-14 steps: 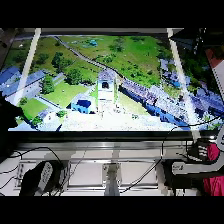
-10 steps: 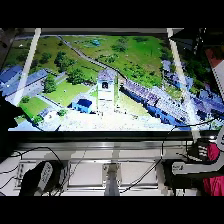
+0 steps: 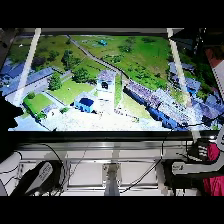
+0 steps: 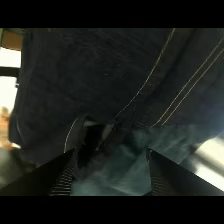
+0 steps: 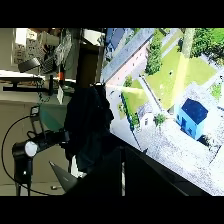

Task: Fold the clothes and pants, and hang the long-sleeved shirts on hangers.

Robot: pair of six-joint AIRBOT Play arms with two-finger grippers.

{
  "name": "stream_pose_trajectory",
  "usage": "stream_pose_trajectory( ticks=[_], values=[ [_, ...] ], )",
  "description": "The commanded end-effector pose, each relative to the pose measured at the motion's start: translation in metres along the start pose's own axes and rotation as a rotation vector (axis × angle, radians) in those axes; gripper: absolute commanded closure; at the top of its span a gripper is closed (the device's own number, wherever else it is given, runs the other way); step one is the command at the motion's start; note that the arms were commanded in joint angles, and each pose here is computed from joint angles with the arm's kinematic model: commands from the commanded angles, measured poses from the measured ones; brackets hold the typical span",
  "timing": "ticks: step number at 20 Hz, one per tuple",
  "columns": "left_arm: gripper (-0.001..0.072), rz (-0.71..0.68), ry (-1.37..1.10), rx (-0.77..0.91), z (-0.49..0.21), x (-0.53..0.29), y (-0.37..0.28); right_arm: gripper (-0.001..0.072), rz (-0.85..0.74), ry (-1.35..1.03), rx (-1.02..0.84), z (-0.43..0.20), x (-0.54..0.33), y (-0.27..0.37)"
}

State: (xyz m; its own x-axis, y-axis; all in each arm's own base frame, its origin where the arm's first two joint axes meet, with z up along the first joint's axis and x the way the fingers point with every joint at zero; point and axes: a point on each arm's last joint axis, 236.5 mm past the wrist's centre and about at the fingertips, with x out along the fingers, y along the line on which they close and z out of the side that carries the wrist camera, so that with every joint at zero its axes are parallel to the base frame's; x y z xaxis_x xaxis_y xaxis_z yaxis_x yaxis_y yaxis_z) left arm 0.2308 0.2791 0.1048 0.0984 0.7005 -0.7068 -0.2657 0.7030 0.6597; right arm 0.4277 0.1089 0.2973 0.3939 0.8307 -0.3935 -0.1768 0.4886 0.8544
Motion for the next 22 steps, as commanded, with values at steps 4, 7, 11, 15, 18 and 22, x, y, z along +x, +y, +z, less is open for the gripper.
stream_pose_trajectory(
  ticks=[4, 7, 11, 15, 18, 22],
  values=[
    [0.016, 0.004, 0.04, 0.41, 0.013, 0.038, -0.016, 0.0701, 0.001, 0.001, -0.001, 0.0, 0.0, 0.0],
    [0.0161, 0.019, 0.012, 0.512, 0.025, 0.048, -0.019, 0.0701, 0.001, 0.001, -0.001, 0.0, 0.0, 0.0],
    [0.0164, 0.028, -0.01, 0.523, 0.032, 0.058, -0.019, 0.0701, 0.001, 0.001, -0.001, 0.0, 0.0, 0.0],
    [0.0182, 0.012, 0.047, 0.497, 0.016, 0.072, -0.012, 0.0701, 0.001, 0.001, -0.001, 0.0, 0.0, 0.0],
    [0.0521, 0.01, 0.071, 0.469, 0.006, 0.077, -0.004, 0.0701, 0.001, 0.001, -0.001, 0.0, 0.0, 0.0],
    [0.0693, -0.015, 0.054, 0.399, 0.005, 0.081, -0.006, 0.0701, 0.001, 0.001, -0.001, 0.0, 0.0, 0.0]
  ],
)
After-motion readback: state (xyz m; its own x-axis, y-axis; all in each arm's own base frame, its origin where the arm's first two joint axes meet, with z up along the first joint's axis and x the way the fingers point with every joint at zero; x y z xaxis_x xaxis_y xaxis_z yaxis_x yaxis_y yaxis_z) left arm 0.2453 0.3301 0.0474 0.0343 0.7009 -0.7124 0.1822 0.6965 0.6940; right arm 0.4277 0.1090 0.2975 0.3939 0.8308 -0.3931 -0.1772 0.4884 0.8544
